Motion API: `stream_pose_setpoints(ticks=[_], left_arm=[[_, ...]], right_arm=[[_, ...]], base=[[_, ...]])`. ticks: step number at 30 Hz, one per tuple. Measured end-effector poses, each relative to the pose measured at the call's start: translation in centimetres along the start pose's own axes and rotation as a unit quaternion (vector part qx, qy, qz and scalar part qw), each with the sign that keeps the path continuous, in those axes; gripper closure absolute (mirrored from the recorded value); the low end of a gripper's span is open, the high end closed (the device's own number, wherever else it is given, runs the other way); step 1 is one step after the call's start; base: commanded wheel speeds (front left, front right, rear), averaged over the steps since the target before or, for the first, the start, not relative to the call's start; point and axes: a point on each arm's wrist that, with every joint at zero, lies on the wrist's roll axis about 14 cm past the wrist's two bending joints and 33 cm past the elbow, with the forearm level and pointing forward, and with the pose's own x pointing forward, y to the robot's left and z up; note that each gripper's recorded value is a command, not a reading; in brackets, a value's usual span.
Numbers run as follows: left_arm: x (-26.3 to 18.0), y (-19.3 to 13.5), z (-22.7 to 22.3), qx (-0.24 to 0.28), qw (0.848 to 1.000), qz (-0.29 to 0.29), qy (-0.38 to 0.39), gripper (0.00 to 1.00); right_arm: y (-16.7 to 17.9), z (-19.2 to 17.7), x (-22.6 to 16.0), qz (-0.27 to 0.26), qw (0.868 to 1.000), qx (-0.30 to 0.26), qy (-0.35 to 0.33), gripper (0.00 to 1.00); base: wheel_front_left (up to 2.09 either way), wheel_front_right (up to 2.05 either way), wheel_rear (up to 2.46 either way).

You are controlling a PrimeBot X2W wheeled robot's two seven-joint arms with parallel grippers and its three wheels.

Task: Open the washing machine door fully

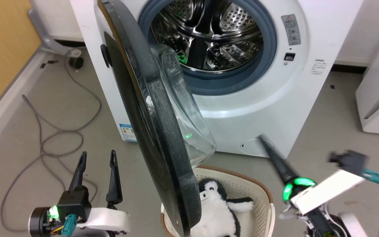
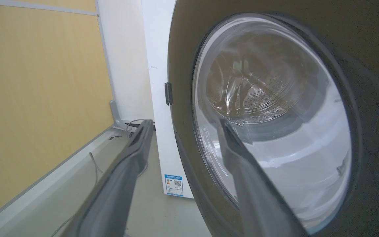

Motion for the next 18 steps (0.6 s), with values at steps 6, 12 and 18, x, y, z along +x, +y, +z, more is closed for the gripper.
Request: stream_pose_setpoints(ticks=[6,12,18], left_arm=[[-0.1,-0.3,0.3,-0.002,1.000,-0.005,-0.005,0.00],[-0.4,-0.4,0.2,-0.001,1.000,-0.008,-0.004,0.00],[-0.1,-0.8,0.2,-0.002,1.000,-0.014,-0.004,0.00]], right_arm=[[1.0,5.9,-1.9,0.004,0.973,-0.155,-0.172,1.00],[2.3,11.0,-4.4,-0.019,0.894,-0.375,-0.243,1.00],[4.5,12.0,-6.2,-0.048,0.792,-0.549,-0.262,1.00]], base=[[0.00,0.00,0.00],[0.00,0.00,0.00],[0.00,0.00,0.00]])
